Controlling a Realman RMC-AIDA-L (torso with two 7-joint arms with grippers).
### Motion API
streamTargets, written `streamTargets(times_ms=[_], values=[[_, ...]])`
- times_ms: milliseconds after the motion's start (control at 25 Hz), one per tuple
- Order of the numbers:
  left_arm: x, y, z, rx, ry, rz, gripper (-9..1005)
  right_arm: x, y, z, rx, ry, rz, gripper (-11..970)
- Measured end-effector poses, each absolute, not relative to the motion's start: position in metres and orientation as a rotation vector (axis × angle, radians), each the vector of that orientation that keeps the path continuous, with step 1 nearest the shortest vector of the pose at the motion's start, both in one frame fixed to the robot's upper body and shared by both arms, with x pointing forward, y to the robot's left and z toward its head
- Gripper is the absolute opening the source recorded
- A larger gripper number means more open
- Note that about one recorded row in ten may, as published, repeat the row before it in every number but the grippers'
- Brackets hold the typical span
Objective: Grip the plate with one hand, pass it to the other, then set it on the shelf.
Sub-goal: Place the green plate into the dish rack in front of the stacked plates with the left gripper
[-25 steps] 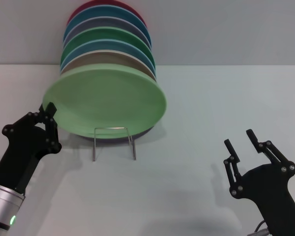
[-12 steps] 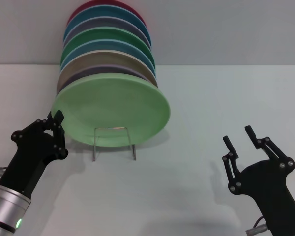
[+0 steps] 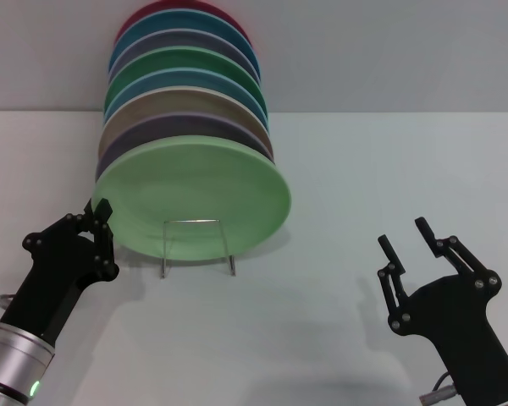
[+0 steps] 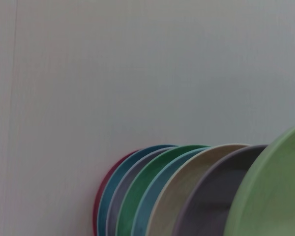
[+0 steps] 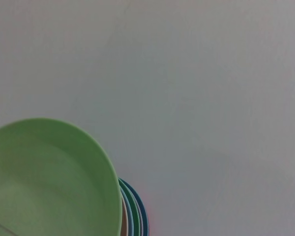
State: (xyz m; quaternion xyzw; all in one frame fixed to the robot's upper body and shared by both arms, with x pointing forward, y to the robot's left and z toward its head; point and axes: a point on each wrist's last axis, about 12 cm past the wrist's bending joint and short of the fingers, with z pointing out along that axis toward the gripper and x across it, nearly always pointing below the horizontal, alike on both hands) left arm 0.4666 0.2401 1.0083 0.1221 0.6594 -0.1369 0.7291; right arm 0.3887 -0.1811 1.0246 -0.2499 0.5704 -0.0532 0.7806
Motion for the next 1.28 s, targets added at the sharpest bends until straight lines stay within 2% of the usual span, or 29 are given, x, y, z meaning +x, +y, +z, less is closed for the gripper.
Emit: streamTargets(times_ms=[720, 880, 1160, 1280], values=[[0.466, 0.243, 1.007, 0.246, 1.464, -0.315, 104, 0.392, -0.179, 1.024, -0.561, 1.224, -0.106, 361], [0.461, 0.249, 1.01, 0.206, 1.435, -0.343, 274, 0.393, -0.179, 1.024, -0.565, 1.229, -0.106, 361], [0.426, 0.265, 1.022, 0.126, 1.274, -0.339, 550, 0.404, -0.186, 1.026, -0.51, 1.241, -0.117, 361], [0.418, 0.27, 1.024, 0.102, 1.246, -0.323, 614, 0.41, -0.191, 1.027, -0.46, 1.248, -0.112, 361]])
